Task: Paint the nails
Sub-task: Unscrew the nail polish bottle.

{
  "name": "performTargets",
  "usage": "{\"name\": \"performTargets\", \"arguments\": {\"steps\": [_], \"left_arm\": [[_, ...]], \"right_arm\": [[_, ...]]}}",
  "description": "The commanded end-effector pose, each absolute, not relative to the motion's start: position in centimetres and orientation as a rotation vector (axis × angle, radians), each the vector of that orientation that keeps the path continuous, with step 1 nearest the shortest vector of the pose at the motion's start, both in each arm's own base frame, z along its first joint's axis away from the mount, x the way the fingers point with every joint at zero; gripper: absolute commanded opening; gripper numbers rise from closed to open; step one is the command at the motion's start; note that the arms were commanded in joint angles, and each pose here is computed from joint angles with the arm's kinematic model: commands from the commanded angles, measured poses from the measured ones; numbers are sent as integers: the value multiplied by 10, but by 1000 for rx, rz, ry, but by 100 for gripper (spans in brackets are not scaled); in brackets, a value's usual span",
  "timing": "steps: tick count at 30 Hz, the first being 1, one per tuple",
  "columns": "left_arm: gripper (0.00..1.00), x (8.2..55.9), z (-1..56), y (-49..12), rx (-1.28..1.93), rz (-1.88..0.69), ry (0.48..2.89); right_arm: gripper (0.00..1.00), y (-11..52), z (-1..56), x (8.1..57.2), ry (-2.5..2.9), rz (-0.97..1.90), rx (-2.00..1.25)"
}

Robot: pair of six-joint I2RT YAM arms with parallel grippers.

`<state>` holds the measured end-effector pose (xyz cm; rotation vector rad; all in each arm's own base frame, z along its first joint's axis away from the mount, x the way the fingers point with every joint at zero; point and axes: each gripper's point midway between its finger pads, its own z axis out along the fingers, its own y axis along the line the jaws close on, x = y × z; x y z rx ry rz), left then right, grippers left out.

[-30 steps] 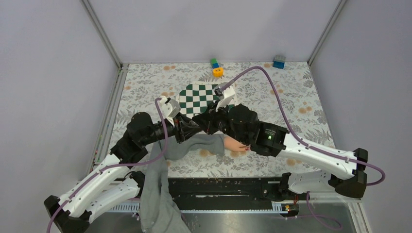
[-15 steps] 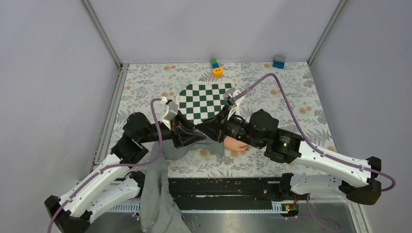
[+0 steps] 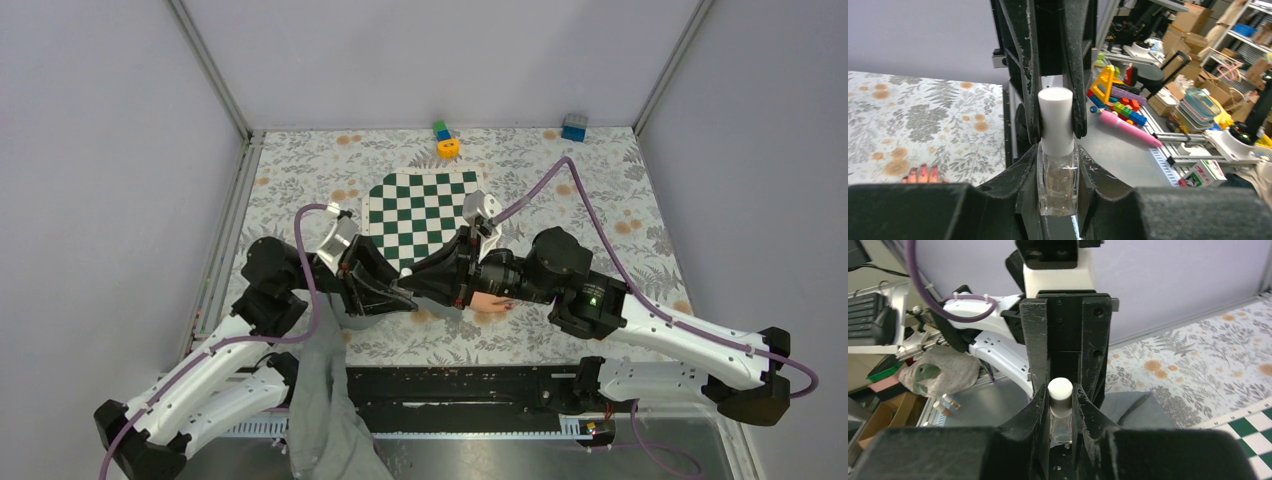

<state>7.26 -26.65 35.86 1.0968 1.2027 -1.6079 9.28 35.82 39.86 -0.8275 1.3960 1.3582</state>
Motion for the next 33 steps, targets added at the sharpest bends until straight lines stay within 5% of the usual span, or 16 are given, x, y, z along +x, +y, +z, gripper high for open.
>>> {"name": "performTargets", "arguments": {"steps": [1, 19, 23, 25, 27, 30, 33], "left_arm": [[0, 64, 381, -263, 1150, -1608, 1032], [0, 54, 375, -263, 1231, -1682, 1017], [0, 69, 366, -269, 1197, -1621, 1090], [0, 76, 362, -272, 1182, -1585, 1125], [0, 80, 360, -272, 1167, -1563, 1137], [0, 89, 359, -272, 1122, -1504, 1157], [0, 104, 356, -271, 1067, -1413, 1198]], "right_arm": [[0, 363, 407, 56, 1297, 1525, -965], [0, 359, 407, 33, 1261, 1627, -1065], [37, 359, 400, 45, 1297, 1577, -1005], [68, 358, 396, 56, 1335, 1533, -937], [85, 353, 393, 79, 1408, 1454, -798], [98, 338, 390, 103, 1441, 1363, -644], [100, 323, 393, 112, 1432, 1318, -565]]}}
